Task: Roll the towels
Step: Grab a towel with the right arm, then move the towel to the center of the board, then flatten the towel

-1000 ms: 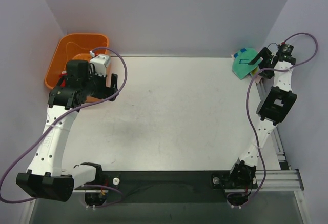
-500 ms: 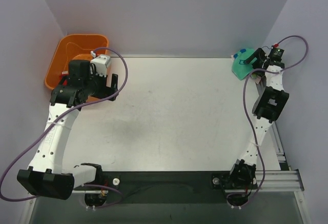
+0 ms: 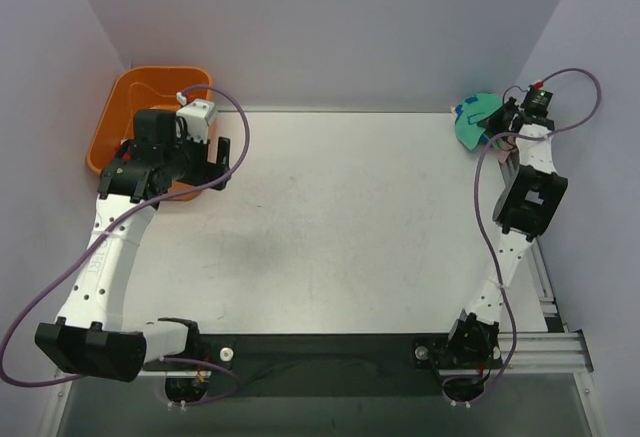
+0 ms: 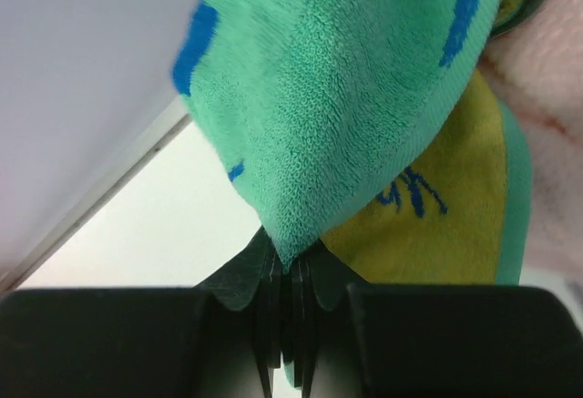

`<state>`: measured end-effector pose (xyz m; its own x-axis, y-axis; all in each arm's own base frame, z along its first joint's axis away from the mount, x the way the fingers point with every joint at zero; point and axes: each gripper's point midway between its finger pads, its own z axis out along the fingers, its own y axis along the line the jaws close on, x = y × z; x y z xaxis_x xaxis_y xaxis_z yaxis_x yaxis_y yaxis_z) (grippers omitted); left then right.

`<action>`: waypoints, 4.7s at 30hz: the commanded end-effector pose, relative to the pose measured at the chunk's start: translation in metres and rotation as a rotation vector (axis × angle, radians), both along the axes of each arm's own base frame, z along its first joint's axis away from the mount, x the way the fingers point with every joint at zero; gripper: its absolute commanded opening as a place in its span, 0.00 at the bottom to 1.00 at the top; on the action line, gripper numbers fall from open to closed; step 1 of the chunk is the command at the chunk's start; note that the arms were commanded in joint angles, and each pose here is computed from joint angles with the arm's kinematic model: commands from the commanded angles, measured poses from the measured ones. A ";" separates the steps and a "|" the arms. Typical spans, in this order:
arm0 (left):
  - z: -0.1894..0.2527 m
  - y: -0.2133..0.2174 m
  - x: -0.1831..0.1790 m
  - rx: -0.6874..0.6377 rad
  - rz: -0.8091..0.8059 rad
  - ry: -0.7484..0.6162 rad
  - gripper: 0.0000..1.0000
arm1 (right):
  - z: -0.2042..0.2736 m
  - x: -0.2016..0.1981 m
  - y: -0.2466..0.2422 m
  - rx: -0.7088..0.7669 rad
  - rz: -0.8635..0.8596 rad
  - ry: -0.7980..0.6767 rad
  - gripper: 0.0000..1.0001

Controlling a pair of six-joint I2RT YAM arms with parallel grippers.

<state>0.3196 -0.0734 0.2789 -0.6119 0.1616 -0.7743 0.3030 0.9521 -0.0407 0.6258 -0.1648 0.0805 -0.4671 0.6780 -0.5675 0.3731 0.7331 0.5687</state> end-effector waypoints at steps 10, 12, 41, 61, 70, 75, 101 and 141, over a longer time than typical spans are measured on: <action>0.063 -0.015 0.014 -0.084 -0.075 -0.165 0.96 | 0.216 -0.126 0.111 0.221 0.177 -0.231 0.00; 0.072 -0.017 0.012 -0.092 -0.098 -0.189 0.96 | 0.233 -0.163 0.141 0.210 0.239 -0.241 0.00; -0.012 -0.095 -0.106 -0.116 -0.641 -0.087 0.80 | 0.111 -0.393 0.295 -0.160 0.857 0.039 0.63; -0.141 -0.273 -0.191 0.222 -1.485 -0.099 0.62 | 0.027 -0.396 0.254 0.318 0.667 0.459 0.48; -0.201 -0.305 -0.162 0.338 -1.523 -0.107 0.63 | 0.034 -0.394 0.248 0.339 0.641 0.441 0.59; -0.234 -0.305 -0.153 0.403 -1.510 -0.066 0.51 | 0.040 -0.401 0.249 0.365 0.647 0.453 0.59; -0.072 -0.237 0.025 -0.385 -0.623 0.176 0.00 | 0.024 -0.393 0.274 0.325 0.766 0.482 0.54; -0.053 -0.154 0.084 -0.309 -0.479 0.067 0.00 | 0.036 -0.352 0.288 0.012 0.946 0.379 0.57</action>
<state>0.4075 -0.2246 0.1895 -0.6483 0.2146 -0.7305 0.6283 0.6927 -0.3541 0.3137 0.1117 0.1335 -0.9307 0.0130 -0.3656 -0.1976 0.8232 0.5323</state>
